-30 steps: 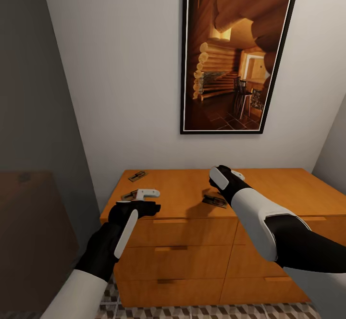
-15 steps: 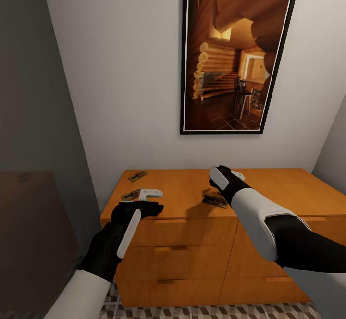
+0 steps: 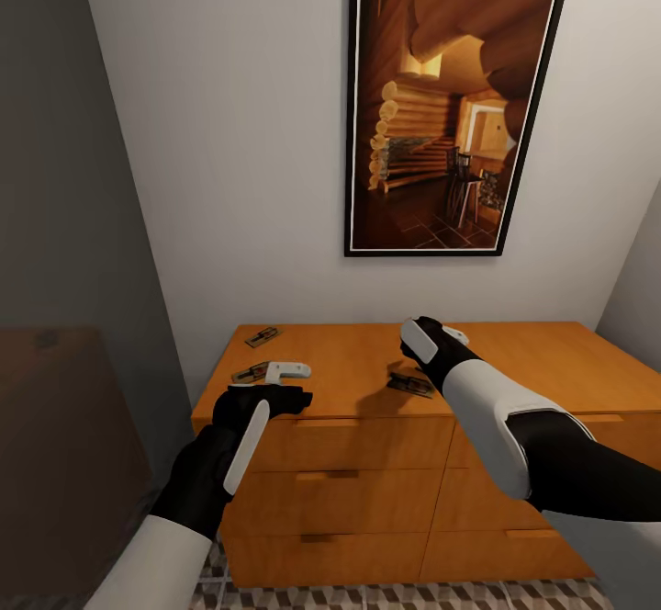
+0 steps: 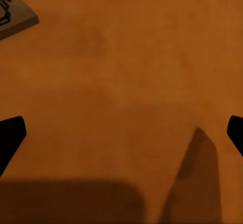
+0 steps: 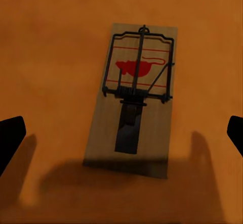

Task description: Take the four mousetraps from the cabinet in the bathroom and place them on the bathroom floor. Make sure all four end up on the same floor surface, and ensure that at least two of them are either under or directly next to the same bathroom sink.

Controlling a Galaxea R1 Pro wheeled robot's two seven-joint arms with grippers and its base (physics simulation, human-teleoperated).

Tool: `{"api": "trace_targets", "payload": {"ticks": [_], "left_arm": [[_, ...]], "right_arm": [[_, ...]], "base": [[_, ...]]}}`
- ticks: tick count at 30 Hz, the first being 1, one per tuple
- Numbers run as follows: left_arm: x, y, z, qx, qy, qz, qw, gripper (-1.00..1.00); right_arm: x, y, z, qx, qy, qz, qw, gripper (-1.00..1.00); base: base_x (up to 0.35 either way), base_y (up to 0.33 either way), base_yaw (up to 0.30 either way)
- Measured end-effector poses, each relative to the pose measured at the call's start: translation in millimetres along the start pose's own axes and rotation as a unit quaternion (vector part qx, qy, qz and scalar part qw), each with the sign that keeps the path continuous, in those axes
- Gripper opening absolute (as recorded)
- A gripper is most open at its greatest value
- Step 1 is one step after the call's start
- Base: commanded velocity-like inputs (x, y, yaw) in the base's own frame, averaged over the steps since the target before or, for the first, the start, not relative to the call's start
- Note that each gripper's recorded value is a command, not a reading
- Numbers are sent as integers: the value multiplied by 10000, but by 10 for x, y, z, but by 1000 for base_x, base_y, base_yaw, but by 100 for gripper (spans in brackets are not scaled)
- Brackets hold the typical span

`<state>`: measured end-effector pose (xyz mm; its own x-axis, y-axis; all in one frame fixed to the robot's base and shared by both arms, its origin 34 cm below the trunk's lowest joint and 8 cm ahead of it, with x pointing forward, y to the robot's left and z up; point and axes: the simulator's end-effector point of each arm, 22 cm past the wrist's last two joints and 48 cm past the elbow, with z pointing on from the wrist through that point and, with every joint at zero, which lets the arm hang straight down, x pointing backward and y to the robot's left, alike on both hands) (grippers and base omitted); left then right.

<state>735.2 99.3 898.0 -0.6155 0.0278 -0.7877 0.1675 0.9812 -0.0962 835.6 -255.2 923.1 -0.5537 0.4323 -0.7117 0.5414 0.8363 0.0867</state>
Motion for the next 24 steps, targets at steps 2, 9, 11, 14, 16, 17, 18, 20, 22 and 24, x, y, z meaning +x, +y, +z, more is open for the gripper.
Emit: {"api": "trace_targets", "payload": {"ticks": [2, 9, 11, 14, 16, 17, 18, 20, 22, 24], "left_arm": [[1, 1, -1, -2, 3, 4, 10000, 100], [3, 0, -2, -4, 8, 12, 10000, 100], [2, 0, -3, 0, 7, 7, 10000, 100], [2, 1, -3, 2, 7, 4, 10000, 100], [1, 3, -3, -1, 6, 5, 10000, 100], [-2, 4, -4, -1, 3, 6, 10000, 100], [-2, 4, -4, -1, 2, 5, 10000, 100], [-2, 4, -4, 0, 0, 5, 10000, 100], [-4, 3, -4, 2, -2, 5, 10000, 100], [-3, 2, -4, 4, -2, 5, 10000, 100]], "right_arm": [[-3, -6, 2, 4, 0, 0, 10000, 100], [-1, -13, 7, 10, 8, -8, 10000, 100], [2, -10, 5, 8, 14, -13, 10000, 100], [5, -9, 6, 7, 17, -16, 10000, 100], [6, -8, 6, 7, 20, -18, 10000, 100], [6, -10, 7, 8, 22, -20, 10000, 100], [6, -11, 7, 9, 22, -20, 10000, 100], [6, -13, 8, 11, 24, -25, 10000, 100], [6, -14, 8, 12, 24, -28, 10000, 100], [6, -15, 9, 13, 25, -29, 10000, 100]], "base": [[0, 0, 0], [0, 0, 0], [0, 0, 0], [0, 0, 0], [0, 0, 0], [0, 0, 0], [0, 0, 0], [0, 0, 0], [0, 0, 0], [0, 0, 0]]}}
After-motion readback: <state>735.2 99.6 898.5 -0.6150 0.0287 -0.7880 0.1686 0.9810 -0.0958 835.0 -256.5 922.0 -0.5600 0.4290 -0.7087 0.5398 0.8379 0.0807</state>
